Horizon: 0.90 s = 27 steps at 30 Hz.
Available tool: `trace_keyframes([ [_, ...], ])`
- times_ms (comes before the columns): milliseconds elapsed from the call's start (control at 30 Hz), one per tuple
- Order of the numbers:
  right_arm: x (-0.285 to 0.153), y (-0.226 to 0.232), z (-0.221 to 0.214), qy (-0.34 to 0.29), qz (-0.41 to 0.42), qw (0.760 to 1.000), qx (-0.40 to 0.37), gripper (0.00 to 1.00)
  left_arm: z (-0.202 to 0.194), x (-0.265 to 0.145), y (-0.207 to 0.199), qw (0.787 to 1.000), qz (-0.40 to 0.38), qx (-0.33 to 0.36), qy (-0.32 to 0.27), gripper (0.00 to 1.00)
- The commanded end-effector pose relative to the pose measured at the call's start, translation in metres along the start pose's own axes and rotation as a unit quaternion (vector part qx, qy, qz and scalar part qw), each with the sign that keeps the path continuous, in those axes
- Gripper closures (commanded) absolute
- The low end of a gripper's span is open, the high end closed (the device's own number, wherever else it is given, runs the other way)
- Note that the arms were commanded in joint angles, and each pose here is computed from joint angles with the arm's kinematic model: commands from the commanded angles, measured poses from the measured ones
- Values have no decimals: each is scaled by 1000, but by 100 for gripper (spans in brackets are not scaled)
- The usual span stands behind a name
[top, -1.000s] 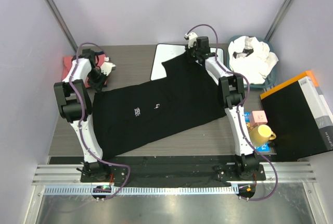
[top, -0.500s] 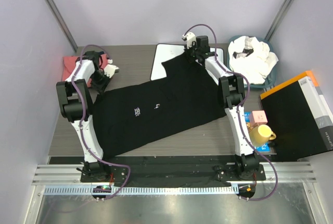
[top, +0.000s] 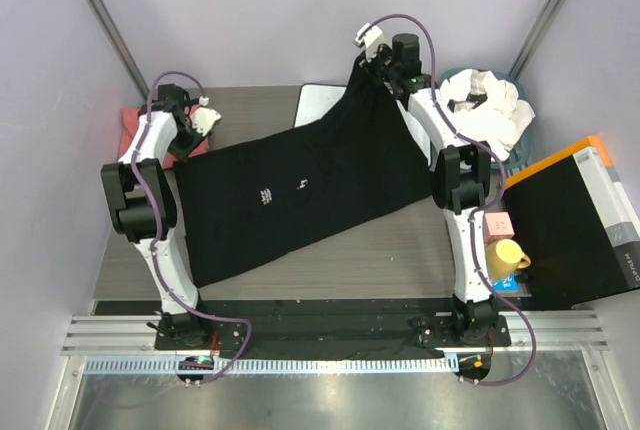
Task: Fold and stack the t-shirts
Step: Grap the side of the flattened tshirt furthest away from the robot with both arms
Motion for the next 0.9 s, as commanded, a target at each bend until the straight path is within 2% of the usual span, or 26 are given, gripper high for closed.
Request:
trace_keyframes([
  [0,-28,-39,44,-45,-39,997,-46,99,13,-35,24,997,65,11,-35,100],
  [100,-46,-25,39,-30,1,998,-64,99,10,-40,18,998,52,23,-35,100],
  [133,-47,-13,24,-13,17,998,-62,99,8,-40,15,998,46,25,-35,100],
  [300,-74,-6,9,12,38,997,-63,99,-6,-45,-6,999,7,37,-24,100],
  [533,-110,-4,-3,40,67,995,-61,99,-20,-54,-50,992,-107,71,-16,100],
  [733,-128,5,-12,59,105,990,-74,99,-41,-64,-77,975,-188,111,32,100],
  [867,-141,28,-28,86,168,979,-82,99,-61,-68,-92,959,-240,125,88,100],
])
Point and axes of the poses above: each gripper's point midway between its finger pads, its own x axis out along the fingers, its own y axis along the line the jaws close on, z = x × y, the point moved 2 cm from there along -x, back along the fingers, and after that the axes turned 7 degrees about -x, right-handed, at the moved point
